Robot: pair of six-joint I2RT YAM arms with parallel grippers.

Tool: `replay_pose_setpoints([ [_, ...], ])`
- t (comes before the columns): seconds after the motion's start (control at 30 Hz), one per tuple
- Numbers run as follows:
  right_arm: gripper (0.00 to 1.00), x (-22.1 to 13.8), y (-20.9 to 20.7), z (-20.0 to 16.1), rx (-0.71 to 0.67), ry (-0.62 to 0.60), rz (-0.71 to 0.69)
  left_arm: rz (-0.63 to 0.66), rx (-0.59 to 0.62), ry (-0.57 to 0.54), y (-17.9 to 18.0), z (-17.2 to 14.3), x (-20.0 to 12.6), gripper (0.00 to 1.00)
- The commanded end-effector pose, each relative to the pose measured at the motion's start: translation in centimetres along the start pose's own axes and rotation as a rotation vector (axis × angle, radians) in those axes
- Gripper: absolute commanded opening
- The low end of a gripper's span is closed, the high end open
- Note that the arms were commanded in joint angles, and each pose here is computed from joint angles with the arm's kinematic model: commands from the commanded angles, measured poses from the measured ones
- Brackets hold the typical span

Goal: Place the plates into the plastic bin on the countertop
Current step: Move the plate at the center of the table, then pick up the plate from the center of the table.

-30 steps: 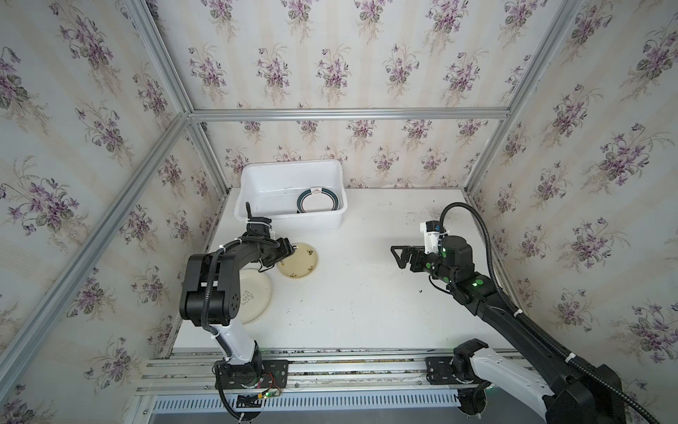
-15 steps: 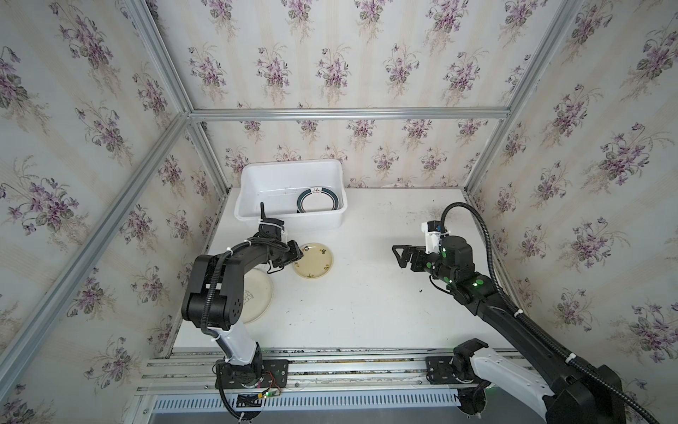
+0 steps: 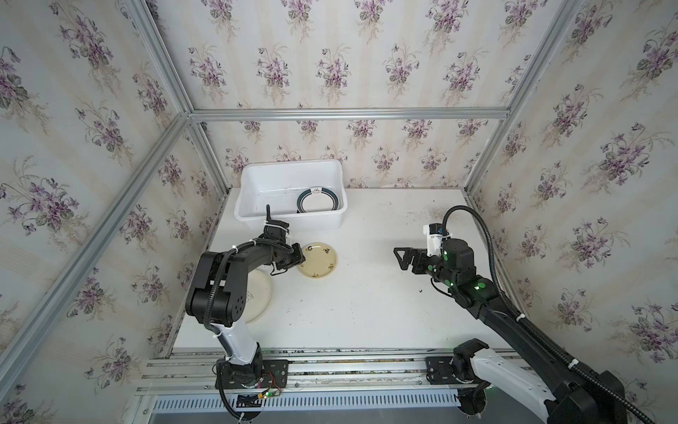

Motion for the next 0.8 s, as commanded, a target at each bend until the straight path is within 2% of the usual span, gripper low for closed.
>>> replay_pose_setpoints([
  [0.0, 0.99, 0.0, 0.0, 0.3, 0.001, -0.023, -0.005, -0.015, 0.016, 0.013, -0.3, 0.1, 0.4, 0.28],
  [0.4, 0.99, 0.0, -0.3, 0.2, 0.006, -0.011, -0.033, -0.021, 0.021, 0.039, -0.7, -0.3, 1.0, 0.02],
  [0.63, 0.99, -0.1, -0.1, 0.4, 0.006, -0.021, -0.023, -0.086, 0.054, 0.02, -2.2, -0.7, -0.9, 0.0],
  [0.77, 0.99, -0.1, 0.8, 1.1, -0.024, -0.056, 0.085, -0.138, 0.092, 0.007, -3.6, -1.3, -2.3, 0.0],
])
Point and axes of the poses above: each gripper's point midway between its finger pads, its own x axis out along the fingers, its own y axis along the line the jaws close on, z = x × y, the point moved 9 cm from there along -x, back along the fingers, and after that the axes turned 12 degrees about -x, right-handed, at the moved point
